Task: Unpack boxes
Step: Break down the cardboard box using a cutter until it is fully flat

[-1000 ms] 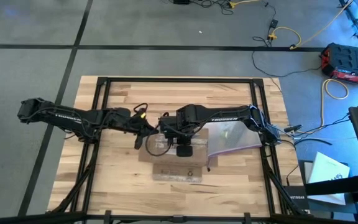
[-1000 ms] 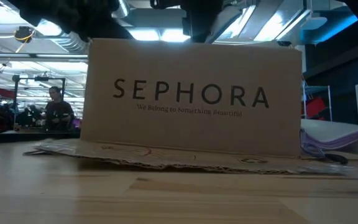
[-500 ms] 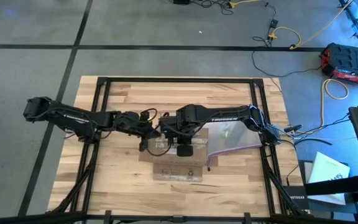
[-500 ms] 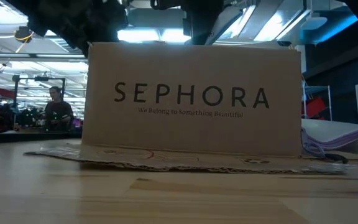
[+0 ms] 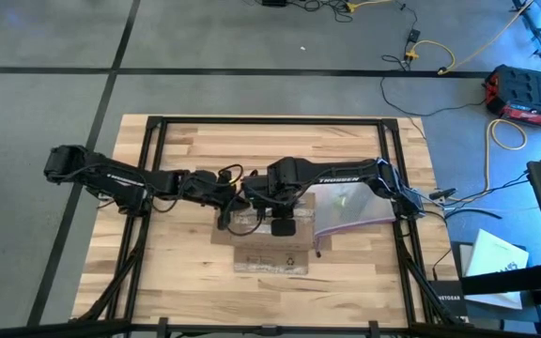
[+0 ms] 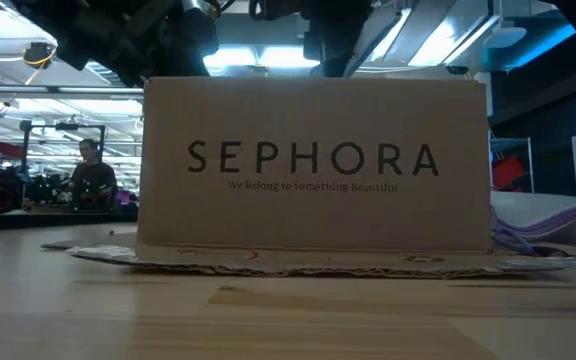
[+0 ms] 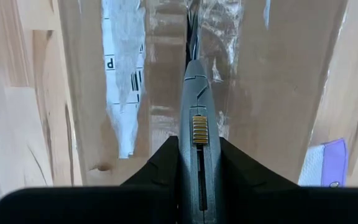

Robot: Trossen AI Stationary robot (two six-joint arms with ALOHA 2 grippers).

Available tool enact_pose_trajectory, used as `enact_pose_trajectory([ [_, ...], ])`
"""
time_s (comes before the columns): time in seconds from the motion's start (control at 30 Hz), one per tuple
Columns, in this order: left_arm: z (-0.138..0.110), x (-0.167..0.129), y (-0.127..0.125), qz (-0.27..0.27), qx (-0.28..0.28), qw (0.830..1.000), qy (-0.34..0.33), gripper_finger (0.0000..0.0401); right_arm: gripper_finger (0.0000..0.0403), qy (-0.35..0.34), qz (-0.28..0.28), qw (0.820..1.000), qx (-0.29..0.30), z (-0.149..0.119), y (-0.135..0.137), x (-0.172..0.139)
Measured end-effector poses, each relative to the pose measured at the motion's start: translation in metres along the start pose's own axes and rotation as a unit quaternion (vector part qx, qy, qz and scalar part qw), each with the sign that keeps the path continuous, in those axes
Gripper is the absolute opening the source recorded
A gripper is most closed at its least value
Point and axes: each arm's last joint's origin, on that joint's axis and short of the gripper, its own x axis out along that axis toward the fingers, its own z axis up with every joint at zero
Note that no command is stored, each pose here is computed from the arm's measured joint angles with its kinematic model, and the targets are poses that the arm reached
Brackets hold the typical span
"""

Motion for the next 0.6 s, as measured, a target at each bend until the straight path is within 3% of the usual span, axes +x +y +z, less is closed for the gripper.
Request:
enact_pose_trajectory([
  [0.6, -0.0004, 0.0000, 0.0001, 0.000, 0.007, 1.000, 0.002, 0.0000, 0.0055, 0.008, 0.014, 1.000, -0.008, -0.0014, 0.0008, 0.0000],
])
